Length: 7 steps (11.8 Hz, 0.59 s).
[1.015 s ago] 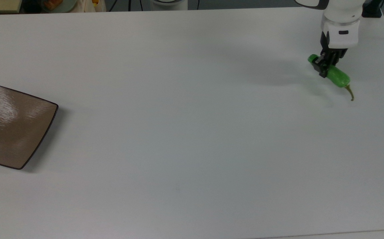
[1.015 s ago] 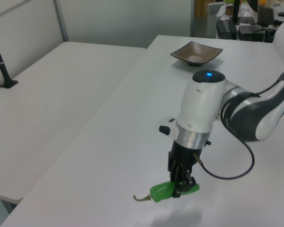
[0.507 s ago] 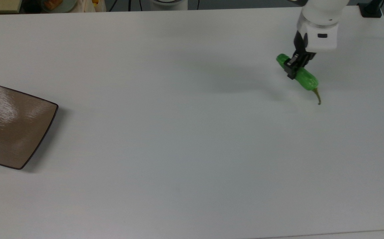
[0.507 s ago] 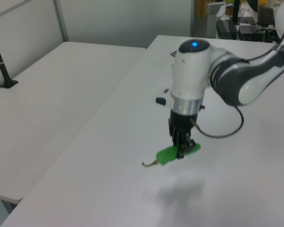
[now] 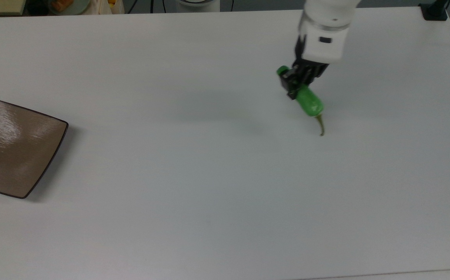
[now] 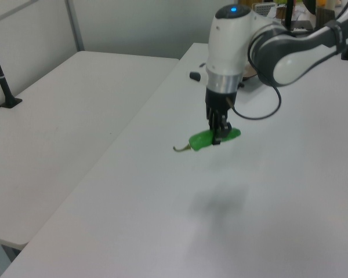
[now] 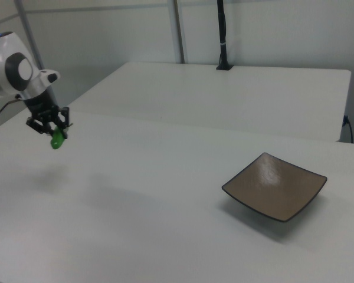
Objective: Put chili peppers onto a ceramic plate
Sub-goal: 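Lift the chili pepper and carry it toward the brown plate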
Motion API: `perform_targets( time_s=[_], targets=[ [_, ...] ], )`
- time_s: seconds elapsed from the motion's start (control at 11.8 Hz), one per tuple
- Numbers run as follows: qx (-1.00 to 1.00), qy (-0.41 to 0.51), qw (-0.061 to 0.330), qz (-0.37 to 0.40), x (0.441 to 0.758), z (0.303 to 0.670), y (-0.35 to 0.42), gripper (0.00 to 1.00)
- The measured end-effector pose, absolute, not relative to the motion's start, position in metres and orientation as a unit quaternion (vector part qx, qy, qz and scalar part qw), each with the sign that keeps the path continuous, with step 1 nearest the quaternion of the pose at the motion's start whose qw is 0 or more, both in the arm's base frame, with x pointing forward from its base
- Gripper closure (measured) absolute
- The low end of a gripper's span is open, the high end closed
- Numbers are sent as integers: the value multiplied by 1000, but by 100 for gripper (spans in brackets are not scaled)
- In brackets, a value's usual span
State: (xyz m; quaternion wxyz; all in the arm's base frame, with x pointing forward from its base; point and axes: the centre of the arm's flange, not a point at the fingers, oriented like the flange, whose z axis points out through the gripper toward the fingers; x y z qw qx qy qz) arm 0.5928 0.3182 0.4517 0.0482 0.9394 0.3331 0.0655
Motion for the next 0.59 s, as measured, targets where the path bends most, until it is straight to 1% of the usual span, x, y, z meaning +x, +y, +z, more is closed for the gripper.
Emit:
perform_targets(
  time_s=[0.25, 0.59],
  targets=[
    [956, 276, 67, 71, 628, 462, 237, 68],
    [968, 222, 93, 74, 659, 467, 131, 68]
  ],
)
